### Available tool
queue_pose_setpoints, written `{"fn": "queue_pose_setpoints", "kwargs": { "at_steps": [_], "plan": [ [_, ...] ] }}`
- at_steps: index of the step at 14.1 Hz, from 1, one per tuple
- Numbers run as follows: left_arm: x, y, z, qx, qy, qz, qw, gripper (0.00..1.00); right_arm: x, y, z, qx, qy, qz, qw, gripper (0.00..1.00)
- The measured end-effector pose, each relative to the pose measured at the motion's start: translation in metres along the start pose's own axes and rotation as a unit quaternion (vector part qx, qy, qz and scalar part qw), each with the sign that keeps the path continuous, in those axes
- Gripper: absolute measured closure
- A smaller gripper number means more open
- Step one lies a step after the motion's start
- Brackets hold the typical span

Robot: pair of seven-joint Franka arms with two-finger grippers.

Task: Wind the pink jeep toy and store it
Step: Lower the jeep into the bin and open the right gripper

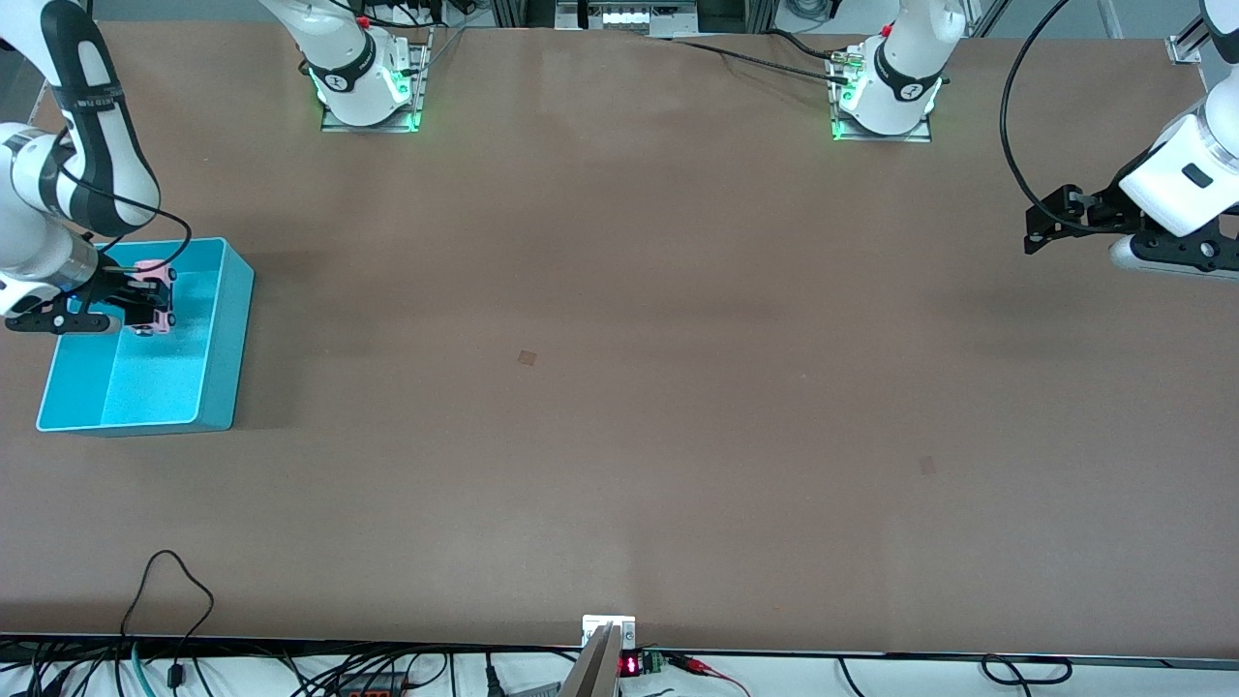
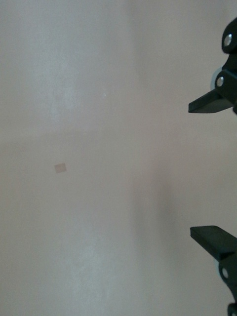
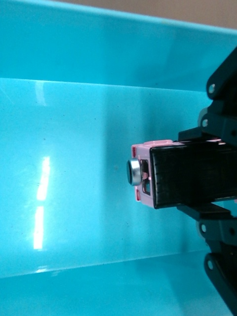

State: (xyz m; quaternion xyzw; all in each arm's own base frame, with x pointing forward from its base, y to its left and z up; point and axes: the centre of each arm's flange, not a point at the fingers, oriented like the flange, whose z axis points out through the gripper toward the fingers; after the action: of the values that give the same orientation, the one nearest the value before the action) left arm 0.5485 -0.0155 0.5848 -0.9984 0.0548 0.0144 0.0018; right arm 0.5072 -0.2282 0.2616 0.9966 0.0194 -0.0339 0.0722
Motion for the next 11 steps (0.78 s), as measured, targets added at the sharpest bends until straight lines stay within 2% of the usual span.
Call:
{"fn": "queue_pose_setpoints", "kwargs": {
  "at_steps": [3,7,11],
  "plan": [
    [0.000,0.000,0.000,0.000,0.000,0.000,1.000,0.00,-0.002,0.002,0.023,0.021,-0.002,0.001,1.000,0.48],
    [0.000,0.000,0.000,0.000,0.000,0.000,1.000,0.00,-0.005,0.006,0.048,0.025,-0.003,-0.001,1.000,0.48],
    [0.000,0.000,0.000,0.000,0.000,0.000,1.000,0.00,-0.001,-0.002,0.048,0.027,-0.002,-0.011,1.000,0.48]
  ]
}}
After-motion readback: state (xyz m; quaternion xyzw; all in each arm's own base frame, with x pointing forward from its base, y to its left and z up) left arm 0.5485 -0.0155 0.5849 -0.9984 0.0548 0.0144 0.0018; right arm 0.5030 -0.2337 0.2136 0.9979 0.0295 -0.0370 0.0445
